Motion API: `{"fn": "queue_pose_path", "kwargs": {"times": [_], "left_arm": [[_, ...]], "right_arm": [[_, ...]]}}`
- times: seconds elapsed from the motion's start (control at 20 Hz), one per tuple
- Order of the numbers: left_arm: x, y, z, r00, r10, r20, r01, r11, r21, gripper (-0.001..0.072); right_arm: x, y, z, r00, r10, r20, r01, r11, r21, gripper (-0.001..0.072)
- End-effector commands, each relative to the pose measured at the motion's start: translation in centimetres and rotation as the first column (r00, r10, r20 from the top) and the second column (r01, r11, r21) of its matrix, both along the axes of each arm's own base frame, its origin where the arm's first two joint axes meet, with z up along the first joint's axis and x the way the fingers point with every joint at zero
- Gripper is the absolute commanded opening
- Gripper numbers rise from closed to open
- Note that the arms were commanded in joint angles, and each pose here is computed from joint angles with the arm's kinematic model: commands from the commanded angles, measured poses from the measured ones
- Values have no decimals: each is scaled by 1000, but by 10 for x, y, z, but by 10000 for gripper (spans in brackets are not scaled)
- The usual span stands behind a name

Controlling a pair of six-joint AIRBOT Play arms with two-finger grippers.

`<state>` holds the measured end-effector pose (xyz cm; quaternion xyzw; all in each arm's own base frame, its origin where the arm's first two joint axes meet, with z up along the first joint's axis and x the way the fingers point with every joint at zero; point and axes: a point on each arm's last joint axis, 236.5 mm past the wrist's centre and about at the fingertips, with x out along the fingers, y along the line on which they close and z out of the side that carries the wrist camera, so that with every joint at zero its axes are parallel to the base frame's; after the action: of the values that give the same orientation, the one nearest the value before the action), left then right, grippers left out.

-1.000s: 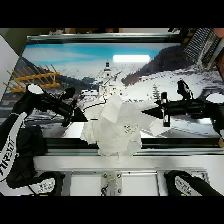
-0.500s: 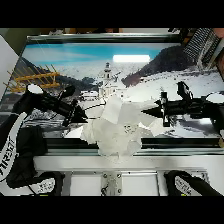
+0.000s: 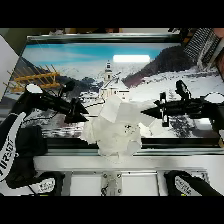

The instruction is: Fold the clothes and pants, and hang the long-sleeved shirts on hangers.

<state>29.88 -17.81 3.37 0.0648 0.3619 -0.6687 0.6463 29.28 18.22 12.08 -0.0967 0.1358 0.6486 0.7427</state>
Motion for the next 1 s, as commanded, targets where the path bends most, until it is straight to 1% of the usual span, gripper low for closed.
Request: {"fn": "queue_pose_path", "kwargs": {"times": [0.0,0.15,0.3,0.4,0.45,0.55,0.6,0.7,0.75,0.85,0.9,0.95], "left_arm": [[15,20,5,989,139,-47,-138,990,22,433],[38,41,21,962,271,40,-272,962,37,433],[55,61,44,903,421,89,-426,904,42,433],[63,76,61,841,535,80,-539,842,38,433],[67,85,68,798,601,54,-603,797,38,432],[74,106,79,676,736,-36,-735,677,53,432],[72,116,78,620,780,-84,-776,625,83,433],[67,128,63,528,834,-164,-818,551,167,434],[62,128,52,498,843,-205,-821,534,200,435],[54,124,27,463,846,-263,-822,521,230,436],[52,122,12,428,852,-302,-828,504,246,436],[51,121,-3,373,859,-352,-838,475,271,436]], "right_arm": [[0,0,1,1000,-10,-24,10,1000,3,12],[-1,0,3,999,-21,-47,21,1000,4,12],[-3,0,8,998,-29,-52,29,1000,6,12],[-5,0,11,997,-37,-61,38,999,6,11],[-6,1,14,998,-39,-51,39,999,5,11],[-3,-1,19,996,-76,-55,76,997,1,11],[-2,-1,21,995,-89,-48,89,996,0,11],[-3,-1,26,995,-96,-28,96,995,-2,12],[-3,-1,28,993,-107,-40,107,994,-1,11],[-2,-2,32,991,-128,-34,128,992,-1,11],[-1,-2,34,990,-136,-23,136,991,-2,12],[0,-2,35,989,-145,-16,145,989,-3,12]]}}
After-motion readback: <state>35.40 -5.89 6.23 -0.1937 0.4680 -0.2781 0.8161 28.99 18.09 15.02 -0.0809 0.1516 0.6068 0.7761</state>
